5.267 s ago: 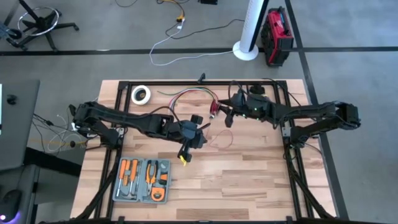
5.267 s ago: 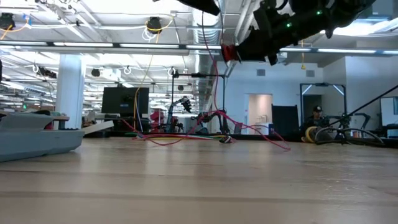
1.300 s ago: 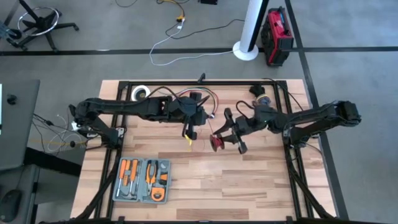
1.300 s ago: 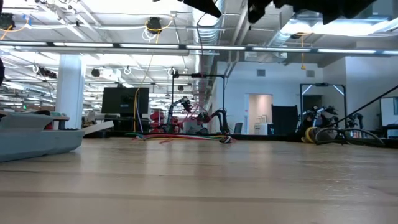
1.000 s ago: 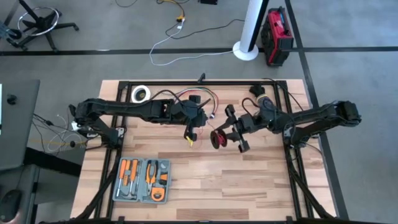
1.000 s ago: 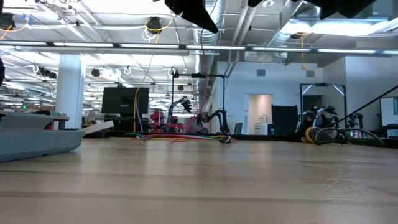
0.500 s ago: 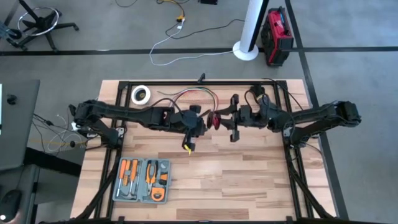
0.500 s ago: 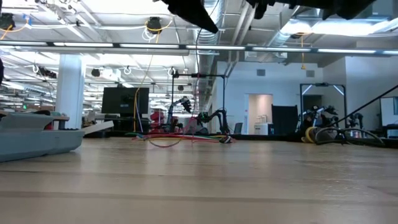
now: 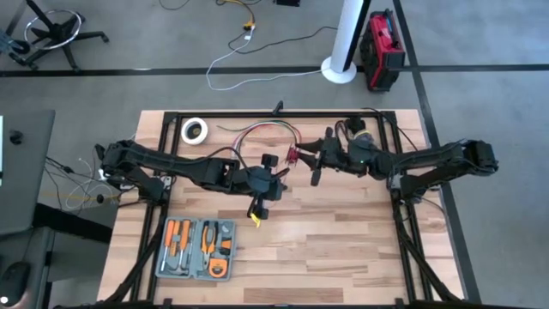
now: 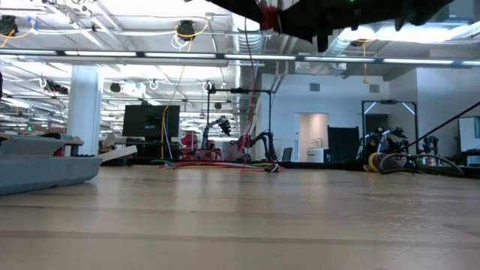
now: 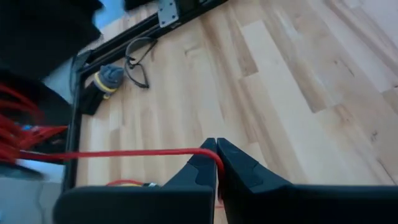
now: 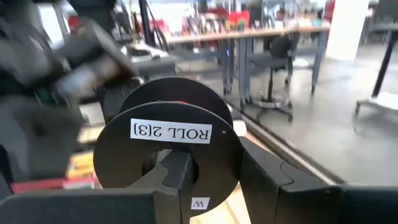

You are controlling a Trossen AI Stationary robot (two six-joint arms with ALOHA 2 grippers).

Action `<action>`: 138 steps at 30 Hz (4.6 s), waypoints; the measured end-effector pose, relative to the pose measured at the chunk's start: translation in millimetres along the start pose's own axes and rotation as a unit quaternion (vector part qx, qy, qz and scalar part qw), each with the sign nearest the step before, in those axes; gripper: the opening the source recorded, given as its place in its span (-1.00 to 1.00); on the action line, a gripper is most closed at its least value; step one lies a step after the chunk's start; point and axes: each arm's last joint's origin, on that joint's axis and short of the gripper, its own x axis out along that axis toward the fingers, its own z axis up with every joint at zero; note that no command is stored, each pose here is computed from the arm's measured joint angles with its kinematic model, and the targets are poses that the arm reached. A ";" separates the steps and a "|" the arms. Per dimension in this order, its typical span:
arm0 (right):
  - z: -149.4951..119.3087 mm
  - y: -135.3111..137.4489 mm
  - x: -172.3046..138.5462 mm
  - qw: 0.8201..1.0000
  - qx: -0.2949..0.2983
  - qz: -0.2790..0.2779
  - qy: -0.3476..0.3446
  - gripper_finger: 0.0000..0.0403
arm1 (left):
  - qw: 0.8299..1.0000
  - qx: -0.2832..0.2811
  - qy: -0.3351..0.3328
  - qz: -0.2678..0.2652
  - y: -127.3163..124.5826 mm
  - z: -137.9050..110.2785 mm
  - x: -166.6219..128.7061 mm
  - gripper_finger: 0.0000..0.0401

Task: Coil cords
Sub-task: Coil the red wire on the black spool

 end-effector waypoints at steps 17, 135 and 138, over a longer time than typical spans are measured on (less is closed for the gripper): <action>-22.9 -0.6 -2.3 0.989 -0.005 0.074 0.124 -0.47 | 0.993 0.078 -0.004 0.083 21.6 20.9 -16.7 -1.00; 11.8 26.8 -7.8 0.986 -0.046 0.143 -0.068 -0.47 | 0.996 -0.074 0.030 -0.029 22.9 -22.3 13.6 -1.00; 12.0 24.1 -7.2 0.992 -0.043 0.093 -0.068 -0.47 | 0.997 -0.069 0.026 -0.033 17.5 -19.6 12.2 -1.00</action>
